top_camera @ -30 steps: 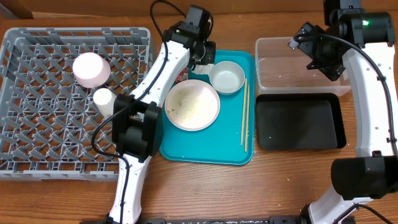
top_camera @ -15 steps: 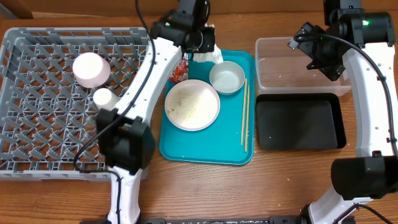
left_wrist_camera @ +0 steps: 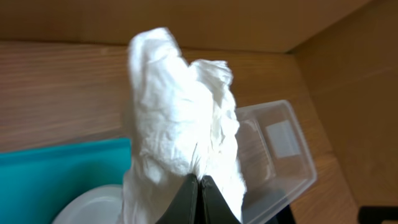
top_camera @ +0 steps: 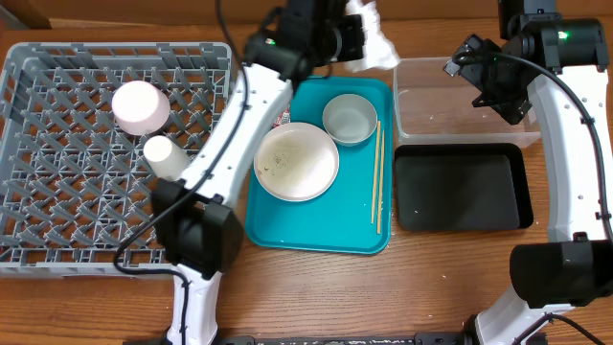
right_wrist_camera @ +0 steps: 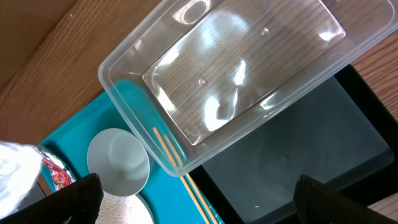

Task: Sort waste into correct bins and load items into the dishwasher
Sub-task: 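Carry the tissue right and drop it into the clear bin, then return the left gripper to the red snack wrapper on the tray, then grasp the red snack wrapper with the left gripper and lift it, then carry the wrapper right and drop it into the clear bin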

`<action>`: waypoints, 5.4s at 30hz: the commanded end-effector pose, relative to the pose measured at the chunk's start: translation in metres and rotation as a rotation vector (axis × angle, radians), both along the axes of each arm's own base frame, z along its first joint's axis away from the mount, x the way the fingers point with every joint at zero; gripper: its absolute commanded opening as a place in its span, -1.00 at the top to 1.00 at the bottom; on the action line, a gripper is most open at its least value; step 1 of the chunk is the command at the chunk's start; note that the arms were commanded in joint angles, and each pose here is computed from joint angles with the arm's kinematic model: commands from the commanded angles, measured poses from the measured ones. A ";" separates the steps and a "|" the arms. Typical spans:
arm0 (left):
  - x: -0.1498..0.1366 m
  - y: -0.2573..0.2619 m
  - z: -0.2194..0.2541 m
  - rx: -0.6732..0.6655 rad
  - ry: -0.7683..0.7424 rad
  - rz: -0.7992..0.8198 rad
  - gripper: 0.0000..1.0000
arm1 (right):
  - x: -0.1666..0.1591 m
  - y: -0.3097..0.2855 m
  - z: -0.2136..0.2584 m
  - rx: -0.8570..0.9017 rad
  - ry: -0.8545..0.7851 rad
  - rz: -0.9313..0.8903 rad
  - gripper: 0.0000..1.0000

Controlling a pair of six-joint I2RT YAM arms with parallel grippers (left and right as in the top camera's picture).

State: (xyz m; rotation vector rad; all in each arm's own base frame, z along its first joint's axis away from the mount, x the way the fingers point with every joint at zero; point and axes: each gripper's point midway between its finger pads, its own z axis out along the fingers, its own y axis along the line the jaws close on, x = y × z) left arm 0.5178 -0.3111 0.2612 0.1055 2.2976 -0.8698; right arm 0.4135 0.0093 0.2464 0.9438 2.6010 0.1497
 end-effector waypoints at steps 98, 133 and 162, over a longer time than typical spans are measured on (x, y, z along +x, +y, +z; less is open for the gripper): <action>0.006 0.158 -0.239 0.673 0.244 0.152 -0.36 | 0.002 -0.002 0.008 -0.009 -0.026 -0.002 -1.00; 0.030 0.137 -0.139 0.547 0.130 0.169 0.92 | 0.002 -0.002 0.008 -0.009 -0.026 -0.002 -1.00; -0.042 -0.107 -0.022 -0.009 -0.106 -0.231 0.91 | 0.002 -0.002 0.008 -0.009 -0.026 -0.002 -1.00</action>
